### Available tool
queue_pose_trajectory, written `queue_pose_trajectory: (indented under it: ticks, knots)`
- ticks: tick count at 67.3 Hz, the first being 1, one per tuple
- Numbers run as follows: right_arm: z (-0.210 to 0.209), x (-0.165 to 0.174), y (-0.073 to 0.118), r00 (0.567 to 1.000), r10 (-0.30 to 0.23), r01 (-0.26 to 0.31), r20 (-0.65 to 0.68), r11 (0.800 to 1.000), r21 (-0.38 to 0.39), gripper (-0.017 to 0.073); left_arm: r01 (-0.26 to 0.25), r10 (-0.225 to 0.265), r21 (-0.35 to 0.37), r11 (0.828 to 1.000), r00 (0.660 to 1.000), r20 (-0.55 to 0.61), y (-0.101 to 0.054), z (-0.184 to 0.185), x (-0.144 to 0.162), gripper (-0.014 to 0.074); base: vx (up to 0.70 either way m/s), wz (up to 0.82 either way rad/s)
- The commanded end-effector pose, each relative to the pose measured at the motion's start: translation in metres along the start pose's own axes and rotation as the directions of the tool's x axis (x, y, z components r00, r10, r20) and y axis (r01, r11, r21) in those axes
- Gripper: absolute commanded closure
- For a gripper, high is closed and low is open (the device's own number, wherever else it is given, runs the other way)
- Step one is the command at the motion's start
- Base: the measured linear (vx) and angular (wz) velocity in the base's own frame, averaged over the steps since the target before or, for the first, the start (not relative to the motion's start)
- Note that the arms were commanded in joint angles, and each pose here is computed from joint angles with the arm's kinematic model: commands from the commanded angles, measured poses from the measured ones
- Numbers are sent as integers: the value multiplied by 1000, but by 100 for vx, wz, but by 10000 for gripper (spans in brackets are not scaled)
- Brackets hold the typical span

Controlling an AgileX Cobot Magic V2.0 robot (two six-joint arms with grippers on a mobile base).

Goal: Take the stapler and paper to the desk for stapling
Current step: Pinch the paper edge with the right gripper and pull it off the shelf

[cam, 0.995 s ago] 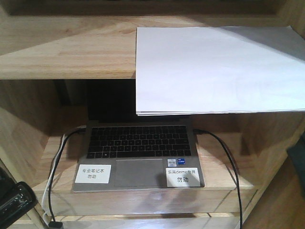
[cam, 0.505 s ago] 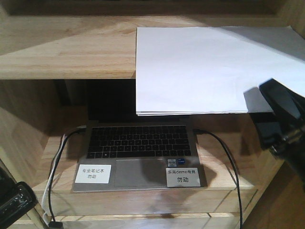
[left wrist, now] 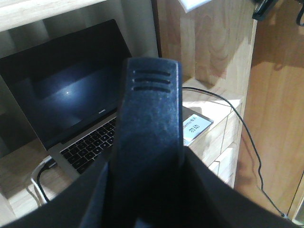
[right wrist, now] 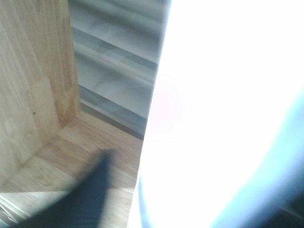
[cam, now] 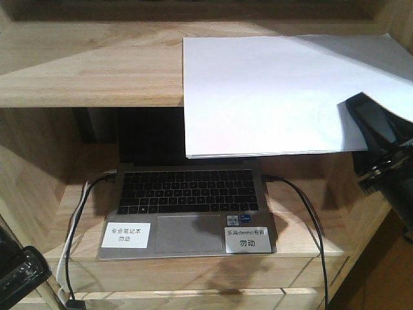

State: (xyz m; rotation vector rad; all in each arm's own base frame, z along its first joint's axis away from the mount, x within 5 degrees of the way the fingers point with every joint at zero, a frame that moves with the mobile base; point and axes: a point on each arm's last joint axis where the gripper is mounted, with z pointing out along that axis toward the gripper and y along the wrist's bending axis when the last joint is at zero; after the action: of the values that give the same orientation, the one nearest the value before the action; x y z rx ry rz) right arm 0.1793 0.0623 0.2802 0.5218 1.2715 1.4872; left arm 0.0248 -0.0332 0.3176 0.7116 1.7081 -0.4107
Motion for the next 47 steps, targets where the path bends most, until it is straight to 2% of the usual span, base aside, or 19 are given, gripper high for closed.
queue_pose_trajectory:
  ticks: [1, 12, 22, 33, 47]
  knots:
    - [4, -3, 15, 1000, -3, 4, 8, 994, -113, 576, 21, -18, -24, 999, 991, 133, 3, -4, -18, 600, 0, 0]
    - [-1, 2, 18, 999, -27, 22, -28, 987, -160, 572, 21, -18, -24, 999, 991, 133, 3, -4, -18, 600, 0, 0]
    - [-20, 4, 19, 1000, -28, 28, -1, 990, -140, 568, 21, -18, -24, 999, 991, 132, 3, -4, -18, 600, 0, 0]
    - [-47, 5, 30, 995, -84, 92, 56, 981, -172, 564, 21, -18, -24, 999, 991, 132, 3, -4, -18, 600, 0, 0]
    - [-78, 11, 36, 989, -132, 140, 62, 978, -156, 564, 21, -18, -24, 999, 991, 132, 3, -4, -18, 600, 0, 0]
